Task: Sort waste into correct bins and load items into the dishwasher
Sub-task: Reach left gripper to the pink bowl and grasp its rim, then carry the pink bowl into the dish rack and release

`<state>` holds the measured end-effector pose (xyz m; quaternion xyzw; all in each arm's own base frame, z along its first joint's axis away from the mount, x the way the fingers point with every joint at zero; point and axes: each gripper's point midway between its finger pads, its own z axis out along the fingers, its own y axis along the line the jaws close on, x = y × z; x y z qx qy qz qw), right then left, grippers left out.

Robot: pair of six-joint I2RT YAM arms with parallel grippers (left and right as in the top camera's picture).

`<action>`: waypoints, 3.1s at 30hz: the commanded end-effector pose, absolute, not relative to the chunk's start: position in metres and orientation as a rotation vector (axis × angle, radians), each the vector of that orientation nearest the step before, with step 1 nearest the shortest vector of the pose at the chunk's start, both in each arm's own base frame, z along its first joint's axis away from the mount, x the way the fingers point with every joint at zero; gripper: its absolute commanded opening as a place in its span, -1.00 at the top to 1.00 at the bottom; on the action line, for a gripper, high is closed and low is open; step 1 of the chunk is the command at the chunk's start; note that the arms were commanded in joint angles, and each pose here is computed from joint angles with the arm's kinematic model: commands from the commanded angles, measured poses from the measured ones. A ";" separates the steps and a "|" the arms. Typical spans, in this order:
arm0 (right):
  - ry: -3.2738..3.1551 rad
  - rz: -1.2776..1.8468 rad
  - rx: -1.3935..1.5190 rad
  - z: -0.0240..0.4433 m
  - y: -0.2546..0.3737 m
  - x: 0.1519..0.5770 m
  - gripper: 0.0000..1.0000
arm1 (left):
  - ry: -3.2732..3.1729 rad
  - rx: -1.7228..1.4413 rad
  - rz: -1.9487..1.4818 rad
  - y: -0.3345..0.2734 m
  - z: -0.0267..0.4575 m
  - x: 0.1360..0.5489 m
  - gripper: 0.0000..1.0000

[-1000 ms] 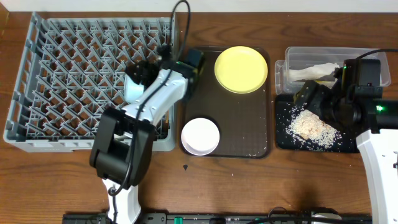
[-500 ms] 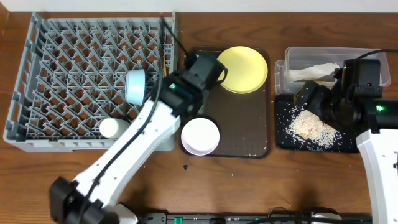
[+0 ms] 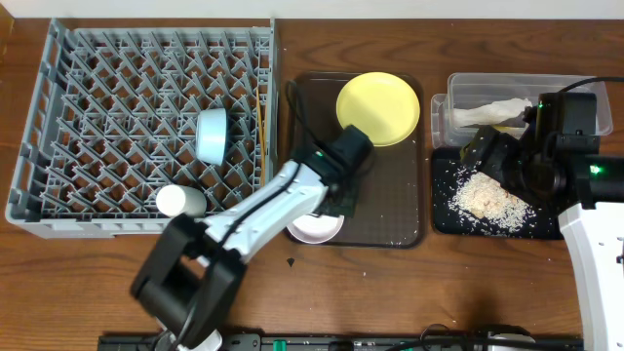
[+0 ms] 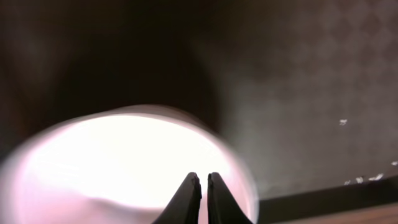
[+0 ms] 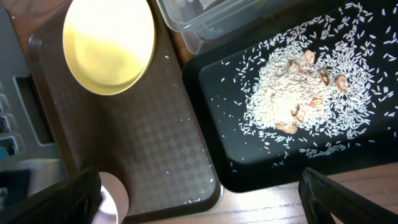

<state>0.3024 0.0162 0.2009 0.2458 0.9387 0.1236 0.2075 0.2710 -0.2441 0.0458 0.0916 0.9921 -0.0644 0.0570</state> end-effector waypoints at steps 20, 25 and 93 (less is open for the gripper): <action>2.599 0.352 0.682 0.205 0.016 0.305 -0.99 | 2.993 0.387 -0.040 -0.223 0.070 0.275 0.21; 2.598 0.352 0.682 0.205 0.016 0.305 -0.99 | 3.029 0.370 -0.016 -0.212 0.027 0.268 0.19; 2.556 0.361 0.666 0.211 0.015 0.314 -0.99 | 2.423 -0.103 1.501 0.151 0.154 0.411 0.85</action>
